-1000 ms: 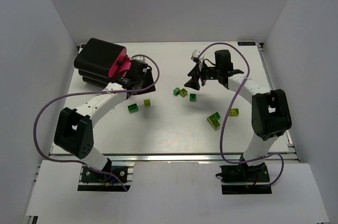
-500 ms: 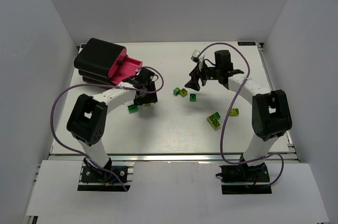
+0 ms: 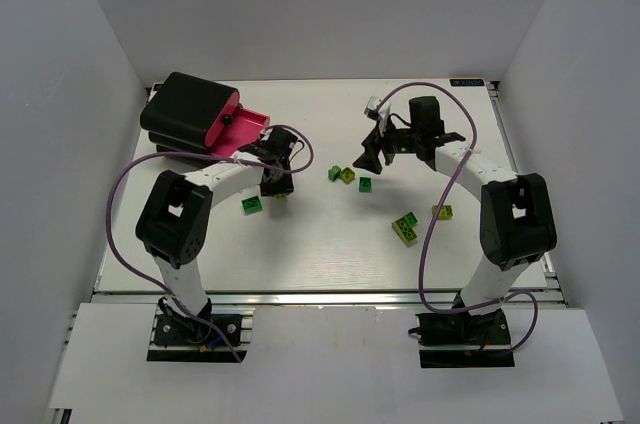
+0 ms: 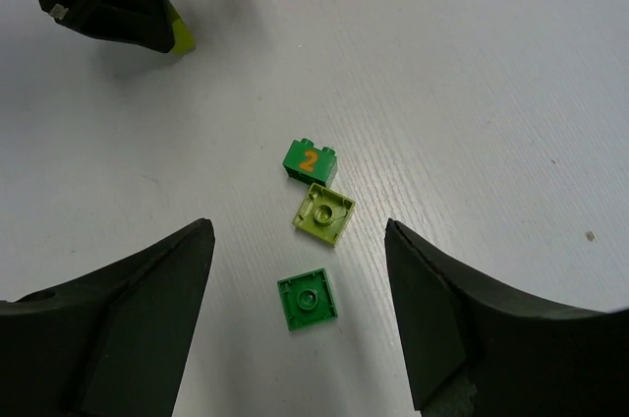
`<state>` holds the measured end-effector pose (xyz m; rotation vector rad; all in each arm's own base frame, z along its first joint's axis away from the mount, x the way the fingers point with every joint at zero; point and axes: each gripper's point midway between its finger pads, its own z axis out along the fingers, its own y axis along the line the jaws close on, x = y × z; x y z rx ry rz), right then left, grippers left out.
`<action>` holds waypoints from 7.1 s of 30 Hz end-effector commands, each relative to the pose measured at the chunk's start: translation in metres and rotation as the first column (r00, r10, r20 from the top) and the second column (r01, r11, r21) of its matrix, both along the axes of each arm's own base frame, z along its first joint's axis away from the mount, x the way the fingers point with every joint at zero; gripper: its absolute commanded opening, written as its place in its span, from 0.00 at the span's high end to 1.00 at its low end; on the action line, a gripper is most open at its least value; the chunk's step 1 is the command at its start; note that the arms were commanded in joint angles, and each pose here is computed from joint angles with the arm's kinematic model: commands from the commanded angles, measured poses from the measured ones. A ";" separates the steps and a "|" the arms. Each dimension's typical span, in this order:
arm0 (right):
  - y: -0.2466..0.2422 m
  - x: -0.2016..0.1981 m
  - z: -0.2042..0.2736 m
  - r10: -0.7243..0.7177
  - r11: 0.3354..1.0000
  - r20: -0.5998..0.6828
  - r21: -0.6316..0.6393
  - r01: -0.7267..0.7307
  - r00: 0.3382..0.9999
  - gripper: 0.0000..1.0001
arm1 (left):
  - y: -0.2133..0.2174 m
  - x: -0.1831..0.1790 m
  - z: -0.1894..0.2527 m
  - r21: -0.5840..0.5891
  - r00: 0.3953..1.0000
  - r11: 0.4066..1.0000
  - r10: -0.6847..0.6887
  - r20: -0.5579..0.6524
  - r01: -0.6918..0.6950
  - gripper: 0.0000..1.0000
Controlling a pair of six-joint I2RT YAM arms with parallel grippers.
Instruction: Sort the legos into containers by color
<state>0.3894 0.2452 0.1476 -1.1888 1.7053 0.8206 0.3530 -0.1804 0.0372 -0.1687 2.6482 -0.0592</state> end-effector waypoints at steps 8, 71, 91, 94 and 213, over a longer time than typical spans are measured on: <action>-0.002 -0.002 0.010 0.017 1.000 0.028 -0.006 -0.017 0.999 0.42 | 0.018 0.040 0.151 0.172 0.902 0.970 -0.227 0.366 0.174 0.78; 0.027 0.037 -0.086 -0.055 0.922 -0.021 -0.384 0.043 0.998 0.86 | 0.106 -0.053 0.203 -0.210 0.835 0.955 0.287 0.469 -0.209 0.37; 0.250 0.069 0.078 0.122 0.965 0.333 0.180 -0.190 0.935 1.00 | 0.143 -0.121 0.231 -0.435 0.676 0.843 0.523 0.519 -0.317 0.37; 0.274 0.069 0.081 0.065 0.959 0.373 0.232 -0.161 0.925 0.98 | 0.143 -0.126 0.233 -0.447 0.675 0.839 0.526 0.517 -0.311 0.37; 0.330 0.056 0.091 -0.105 0.916 0.320 0.400 -0.033 0.942 0.86 | 0.133 -0.131 0.239 -0.470 0.680 0.843 0.506 0.531 -0.261 0.38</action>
